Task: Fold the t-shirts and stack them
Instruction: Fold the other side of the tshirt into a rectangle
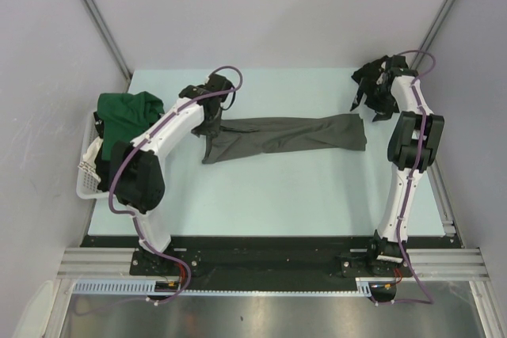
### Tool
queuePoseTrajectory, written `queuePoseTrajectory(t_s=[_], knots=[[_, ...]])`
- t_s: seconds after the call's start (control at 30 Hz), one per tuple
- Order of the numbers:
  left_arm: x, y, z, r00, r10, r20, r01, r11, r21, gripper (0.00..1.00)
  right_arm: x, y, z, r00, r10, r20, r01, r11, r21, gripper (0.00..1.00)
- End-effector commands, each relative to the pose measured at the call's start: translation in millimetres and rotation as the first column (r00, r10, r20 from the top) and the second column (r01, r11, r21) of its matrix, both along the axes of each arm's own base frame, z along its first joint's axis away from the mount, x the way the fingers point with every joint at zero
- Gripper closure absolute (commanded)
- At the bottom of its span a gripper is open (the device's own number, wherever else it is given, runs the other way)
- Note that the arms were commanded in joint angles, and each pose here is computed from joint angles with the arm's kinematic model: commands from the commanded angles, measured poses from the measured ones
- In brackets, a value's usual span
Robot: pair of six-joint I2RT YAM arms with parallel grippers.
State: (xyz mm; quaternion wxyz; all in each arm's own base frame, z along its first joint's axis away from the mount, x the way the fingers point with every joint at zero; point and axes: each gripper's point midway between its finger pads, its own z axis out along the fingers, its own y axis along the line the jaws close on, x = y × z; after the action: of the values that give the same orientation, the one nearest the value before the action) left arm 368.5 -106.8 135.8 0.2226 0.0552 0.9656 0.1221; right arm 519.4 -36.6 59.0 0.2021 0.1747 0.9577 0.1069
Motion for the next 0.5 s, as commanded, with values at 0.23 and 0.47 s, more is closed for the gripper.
queuePoseTrajectory(t_s=[0.23,0.47], knots=[[9,-53,-9,0.998,0.009,0.055,0.007,0.959,-0.283,0.56,-1,17,99,0.981,-0.003,0.194,0.012,0.999,-0.045,0.0],[13,-66,10,0.995,-0.001,0.097,0.036,0.933,-0.358,0.51,-31,19,65,0.993,0.01,0.12,-0.001,0.997,-0.077,0.0]])
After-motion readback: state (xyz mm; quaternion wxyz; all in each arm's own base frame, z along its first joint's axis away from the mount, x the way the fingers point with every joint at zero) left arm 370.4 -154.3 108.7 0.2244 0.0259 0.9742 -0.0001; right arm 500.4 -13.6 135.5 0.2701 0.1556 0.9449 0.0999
